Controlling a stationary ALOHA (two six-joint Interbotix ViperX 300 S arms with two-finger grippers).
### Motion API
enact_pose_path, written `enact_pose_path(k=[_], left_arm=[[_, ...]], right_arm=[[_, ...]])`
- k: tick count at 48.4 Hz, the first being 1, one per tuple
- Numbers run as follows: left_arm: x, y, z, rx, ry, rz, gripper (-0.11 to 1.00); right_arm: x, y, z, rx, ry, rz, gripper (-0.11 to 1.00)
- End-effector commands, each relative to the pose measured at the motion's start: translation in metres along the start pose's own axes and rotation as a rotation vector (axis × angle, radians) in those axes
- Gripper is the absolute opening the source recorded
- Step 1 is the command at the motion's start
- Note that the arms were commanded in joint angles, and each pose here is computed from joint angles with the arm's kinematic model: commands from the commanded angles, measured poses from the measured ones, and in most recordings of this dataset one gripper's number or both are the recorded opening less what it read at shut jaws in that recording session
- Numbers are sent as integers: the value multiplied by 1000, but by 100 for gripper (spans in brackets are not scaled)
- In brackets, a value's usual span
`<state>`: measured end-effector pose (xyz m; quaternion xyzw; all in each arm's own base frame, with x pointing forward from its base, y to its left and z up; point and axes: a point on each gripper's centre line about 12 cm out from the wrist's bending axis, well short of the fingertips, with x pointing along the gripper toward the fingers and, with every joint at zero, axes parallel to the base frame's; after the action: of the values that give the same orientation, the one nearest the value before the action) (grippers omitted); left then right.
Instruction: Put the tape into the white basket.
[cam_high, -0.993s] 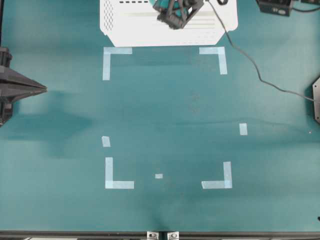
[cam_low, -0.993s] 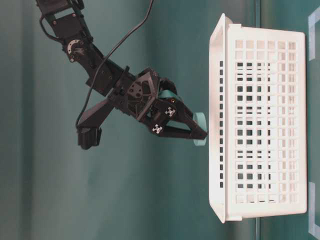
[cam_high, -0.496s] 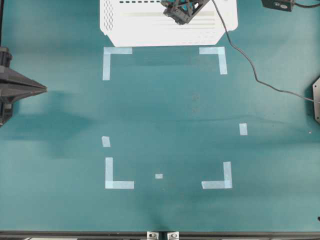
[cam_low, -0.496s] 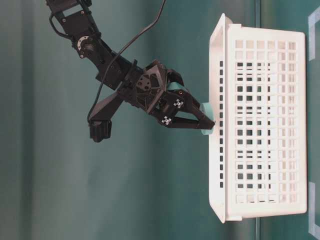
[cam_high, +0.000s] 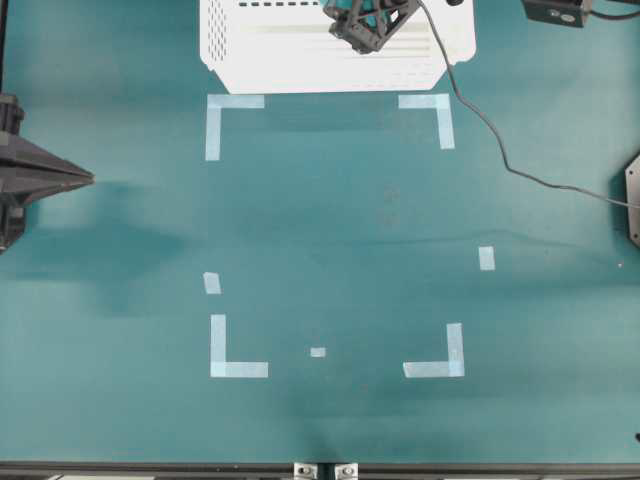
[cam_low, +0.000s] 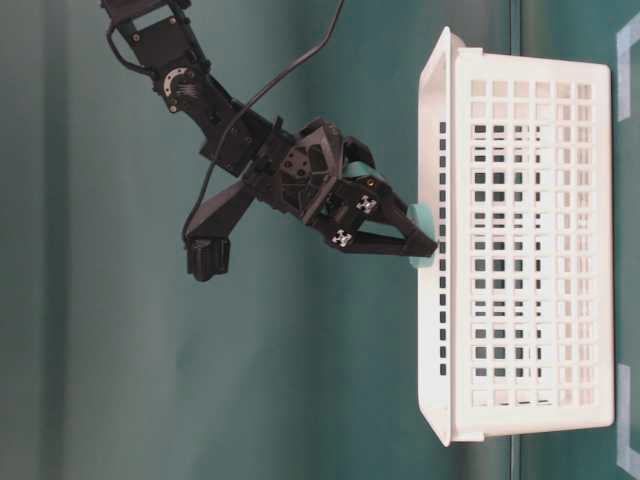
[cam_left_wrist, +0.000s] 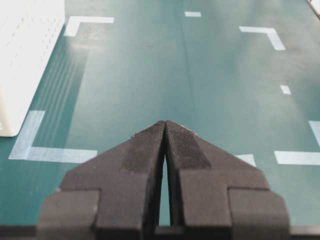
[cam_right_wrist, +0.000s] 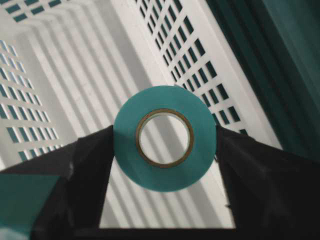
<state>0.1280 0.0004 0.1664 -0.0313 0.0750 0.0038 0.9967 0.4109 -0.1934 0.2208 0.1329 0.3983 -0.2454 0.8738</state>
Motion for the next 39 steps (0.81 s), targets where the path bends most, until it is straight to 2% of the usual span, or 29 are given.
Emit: enact_pose_path(k=[1,5,10,24,39], left_arm=[[1,0,5,3,-8,3,-11],[1,0,5,3,-8,3,-11],[1,0,5,3,-8,3,-11],[1,0,4,3,-6,3,-11],[1,0,5,3,-8,3,-11]], right_arm=[[-16,0,10,3,-50,7,83],[-15,0,8,5,-45,6,96],[-16,0,10,4,-50,8,91],[-32,8,19,-6,-105,27,91],[-52,38,23,-53,-150,84,91]])
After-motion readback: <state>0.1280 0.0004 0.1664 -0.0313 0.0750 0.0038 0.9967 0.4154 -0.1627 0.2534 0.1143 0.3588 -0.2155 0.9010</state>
